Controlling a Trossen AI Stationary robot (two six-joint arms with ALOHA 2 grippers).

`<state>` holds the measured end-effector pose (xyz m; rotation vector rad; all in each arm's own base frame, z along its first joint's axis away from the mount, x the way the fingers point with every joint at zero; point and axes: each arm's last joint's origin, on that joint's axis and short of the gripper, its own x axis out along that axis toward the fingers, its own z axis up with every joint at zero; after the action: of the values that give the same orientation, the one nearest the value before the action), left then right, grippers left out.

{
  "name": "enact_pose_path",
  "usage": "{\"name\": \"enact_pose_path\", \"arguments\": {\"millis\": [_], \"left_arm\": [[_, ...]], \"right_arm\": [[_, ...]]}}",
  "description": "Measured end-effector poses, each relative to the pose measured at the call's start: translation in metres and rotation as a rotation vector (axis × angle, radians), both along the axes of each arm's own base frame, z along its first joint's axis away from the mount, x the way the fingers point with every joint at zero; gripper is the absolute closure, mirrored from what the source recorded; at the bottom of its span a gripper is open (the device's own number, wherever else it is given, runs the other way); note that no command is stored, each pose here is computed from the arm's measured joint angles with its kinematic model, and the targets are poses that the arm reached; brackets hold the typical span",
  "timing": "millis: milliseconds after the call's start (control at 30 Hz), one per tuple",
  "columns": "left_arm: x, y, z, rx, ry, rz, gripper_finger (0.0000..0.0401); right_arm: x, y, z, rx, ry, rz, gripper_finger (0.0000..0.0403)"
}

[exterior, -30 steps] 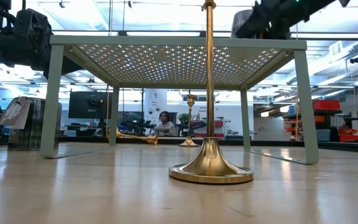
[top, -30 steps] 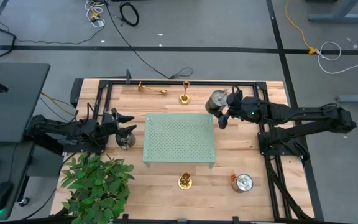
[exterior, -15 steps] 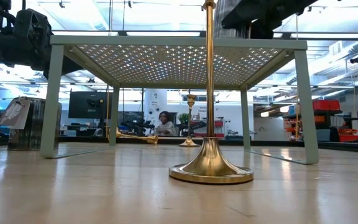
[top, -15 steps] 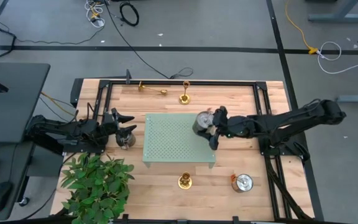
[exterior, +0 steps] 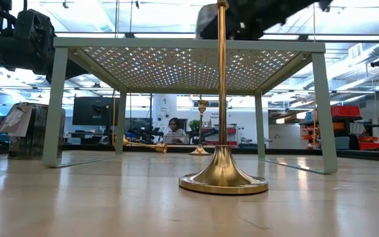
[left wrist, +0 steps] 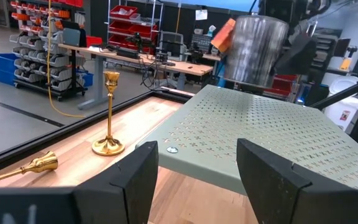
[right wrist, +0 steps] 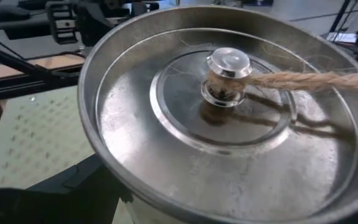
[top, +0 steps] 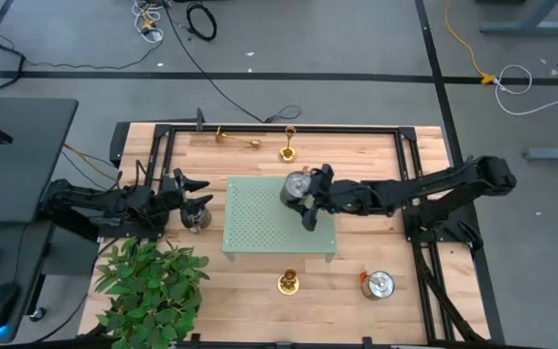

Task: Pick & Place candle stick holders
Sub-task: Put the top orange scented candle on the shelf

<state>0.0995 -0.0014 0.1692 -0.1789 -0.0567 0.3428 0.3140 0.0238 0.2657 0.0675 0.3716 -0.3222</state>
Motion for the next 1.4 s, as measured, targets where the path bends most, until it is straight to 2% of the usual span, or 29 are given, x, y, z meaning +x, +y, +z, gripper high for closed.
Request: {"name": "enact_pose_path", "arguments": {"millis": [133,367,1200,1400], "left_arm": [[0.0,0.0,0.0,0.0,0.0,0.0,0.0183],[0.0,0.0,0.0,0.0,0.0,0.0,0.0183],[0.0,0.0,0.0,0.001,0.001,0.0,0.0183],[0.0,0.0,0.0,0.0,0.0,0.0,0.0183]], "right_arm": [[0.018,-0.006,0.006,-0.007,0.024,0.01,0.0062],[0.032,-0.014,-0.01,0.027,0.084,0.038,0.0062],[0.035,-0.024,-0.02,0.04,0.124,0.011,0.0062],[0.035,-0.022,-0.02,0.06,0.122,0.053,0.0062]]}}
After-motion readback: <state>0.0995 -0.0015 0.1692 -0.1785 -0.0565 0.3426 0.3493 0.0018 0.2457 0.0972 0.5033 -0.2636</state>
